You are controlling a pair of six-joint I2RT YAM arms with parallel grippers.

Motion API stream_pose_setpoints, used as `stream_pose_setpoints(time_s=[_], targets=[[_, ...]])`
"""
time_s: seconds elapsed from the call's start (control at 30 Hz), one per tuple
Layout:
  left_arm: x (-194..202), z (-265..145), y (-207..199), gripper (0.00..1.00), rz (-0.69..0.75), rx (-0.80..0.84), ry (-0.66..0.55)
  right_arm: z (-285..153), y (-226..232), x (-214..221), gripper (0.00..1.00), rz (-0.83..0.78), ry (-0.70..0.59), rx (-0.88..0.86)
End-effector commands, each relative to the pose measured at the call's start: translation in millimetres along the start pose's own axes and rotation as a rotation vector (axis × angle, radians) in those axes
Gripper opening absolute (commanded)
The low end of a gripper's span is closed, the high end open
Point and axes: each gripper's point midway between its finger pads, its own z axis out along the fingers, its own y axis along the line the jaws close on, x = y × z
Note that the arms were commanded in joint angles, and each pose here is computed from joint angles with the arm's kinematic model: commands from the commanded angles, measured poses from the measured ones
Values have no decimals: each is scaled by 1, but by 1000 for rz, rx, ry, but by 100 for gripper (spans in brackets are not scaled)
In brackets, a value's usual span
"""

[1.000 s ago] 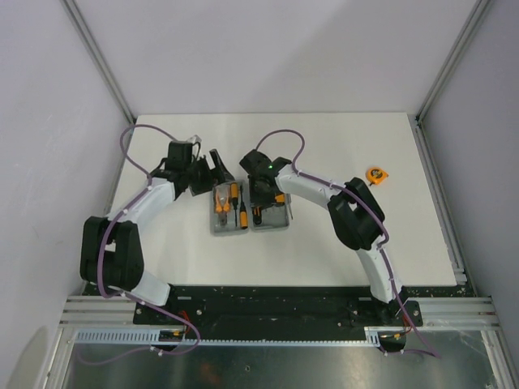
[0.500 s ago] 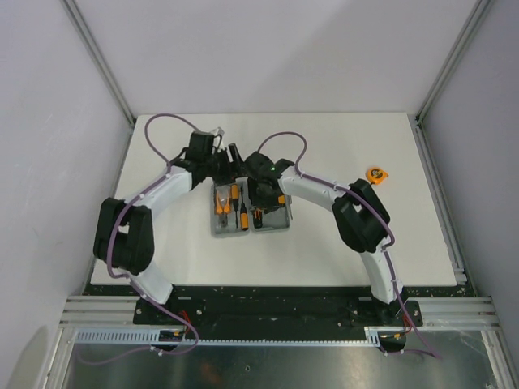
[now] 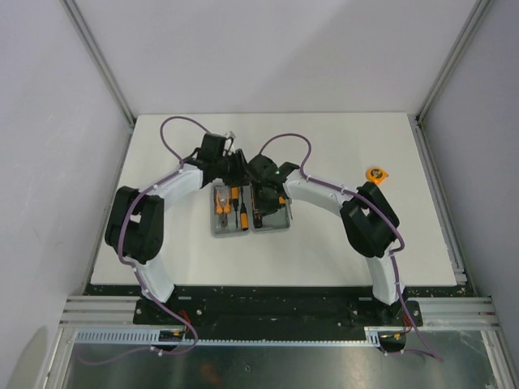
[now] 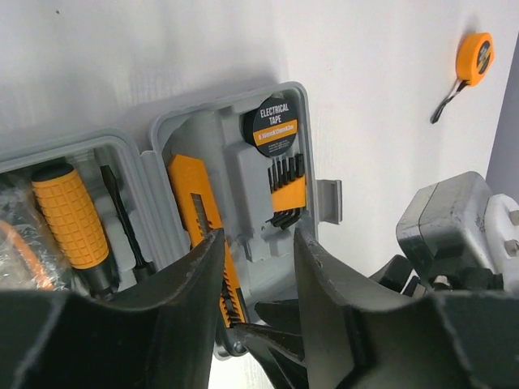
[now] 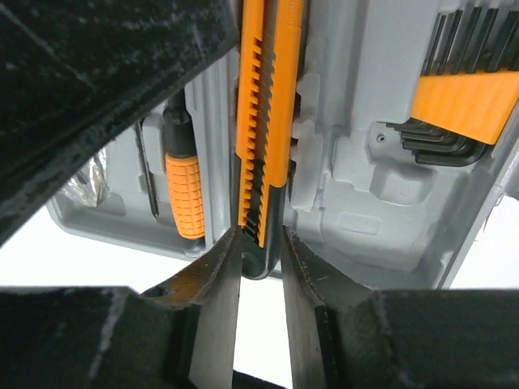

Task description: Pack the tool kit

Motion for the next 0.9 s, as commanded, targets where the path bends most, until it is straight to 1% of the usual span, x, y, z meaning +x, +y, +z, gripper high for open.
stream_pose_setpoints(time_s=[0.0,0.17,0.43,0.87], targets=[[20,10,-3,43,13,-1,47,-16,14,-13,29,-8,-62,-64],[37,23,8,39,3,-35,90,-5,11,-4,25,-18,-27,-63],[52,35,25,31,-23,-76,132,9,3,5,21,-27,1,-34],[59,41,37,25,-37,-108,151,31,-11,29,17,-30,87,-4]])
